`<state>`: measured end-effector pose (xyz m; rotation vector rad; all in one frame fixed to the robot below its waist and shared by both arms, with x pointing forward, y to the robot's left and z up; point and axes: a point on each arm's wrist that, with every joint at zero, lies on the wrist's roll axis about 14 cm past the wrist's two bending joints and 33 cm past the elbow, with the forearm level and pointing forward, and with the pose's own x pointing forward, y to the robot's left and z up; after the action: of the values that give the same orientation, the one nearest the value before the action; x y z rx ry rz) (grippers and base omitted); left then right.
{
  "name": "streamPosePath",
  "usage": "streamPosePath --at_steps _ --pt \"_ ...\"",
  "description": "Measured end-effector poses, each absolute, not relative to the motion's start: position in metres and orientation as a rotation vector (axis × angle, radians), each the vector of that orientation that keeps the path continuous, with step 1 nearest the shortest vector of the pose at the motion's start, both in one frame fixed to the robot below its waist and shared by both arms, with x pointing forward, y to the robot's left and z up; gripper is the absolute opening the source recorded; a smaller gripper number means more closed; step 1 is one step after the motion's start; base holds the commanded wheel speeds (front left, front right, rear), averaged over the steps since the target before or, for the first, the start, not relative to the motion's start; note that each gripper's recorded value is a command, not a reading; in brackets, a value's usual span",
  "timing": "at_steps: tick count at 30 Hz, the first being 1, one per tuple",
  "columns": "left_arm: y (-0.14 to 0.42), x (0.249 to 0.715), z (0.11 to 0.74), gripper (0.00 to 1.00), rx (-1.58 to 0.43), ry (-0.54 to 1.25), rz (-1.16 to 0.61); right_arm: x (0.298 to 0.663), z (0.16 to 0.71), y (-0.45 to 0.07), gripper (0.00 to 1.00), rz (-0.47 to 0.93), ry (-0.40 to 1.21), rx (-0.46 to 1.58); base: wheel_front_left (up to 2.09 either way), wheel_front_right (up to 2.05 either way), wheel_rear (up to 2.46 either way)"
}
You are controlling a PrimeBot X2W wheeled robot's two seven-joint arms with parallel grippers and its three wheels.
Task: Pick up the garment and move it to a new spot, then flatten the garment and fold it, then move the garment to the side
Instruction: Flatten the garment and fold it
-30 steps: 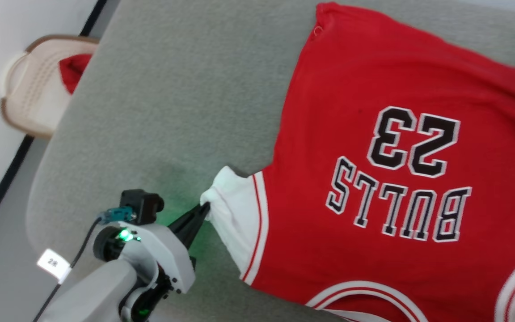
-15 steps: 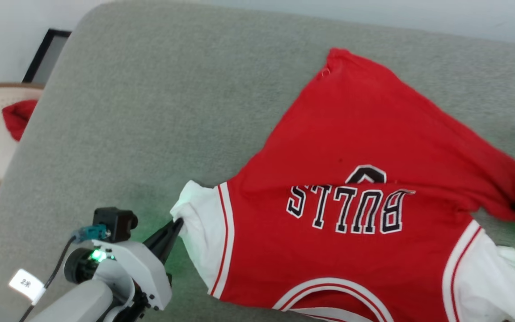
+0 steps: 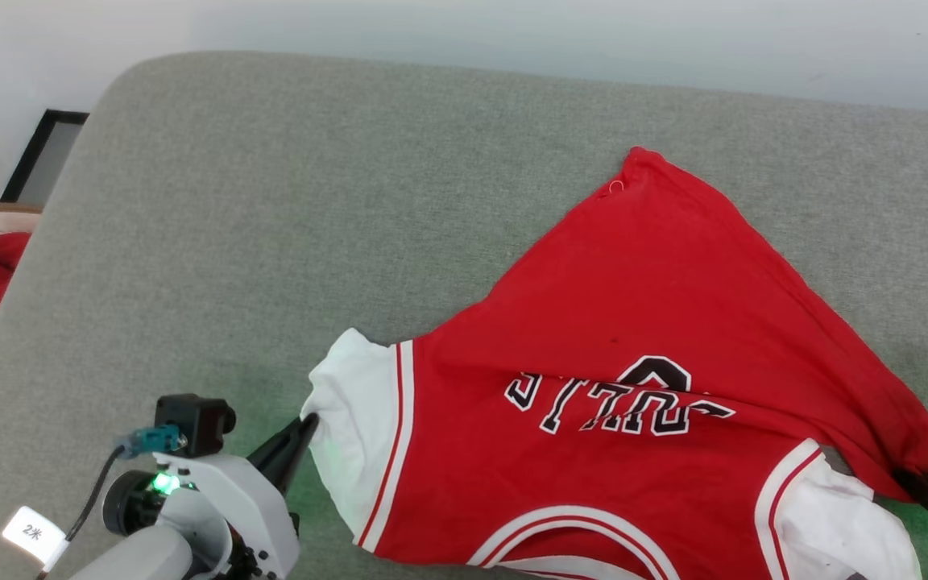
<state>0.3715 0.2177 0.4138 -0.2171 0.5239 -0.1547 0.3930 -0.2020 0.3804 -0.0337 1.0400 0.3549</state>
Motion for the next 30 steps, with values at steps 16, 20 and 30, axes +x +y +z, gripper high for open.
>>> streamPosePath --at_steps 16,20,30 --pt "0.213 0.372 0.421 0.00 -0.219 0.510 -0.170 0.385 0.423 -0.193 1.00 0.378 0.966 -0.081 0.00 0.00 0.00" --pt "0.211 0.370 0.423 0.00 -0.220 0.509 -0.173 0.400 0.458 -0.185 1.00 0.395 0.846 -0.118 0.00 0.00 0.00" --pt "0.209 0.364 0.428 0.00 -0.232 0.499 -0.172 0.469 0.532 -0.135 1.00 0.495 0.481 -0.204 0.00 0.00 0.00"
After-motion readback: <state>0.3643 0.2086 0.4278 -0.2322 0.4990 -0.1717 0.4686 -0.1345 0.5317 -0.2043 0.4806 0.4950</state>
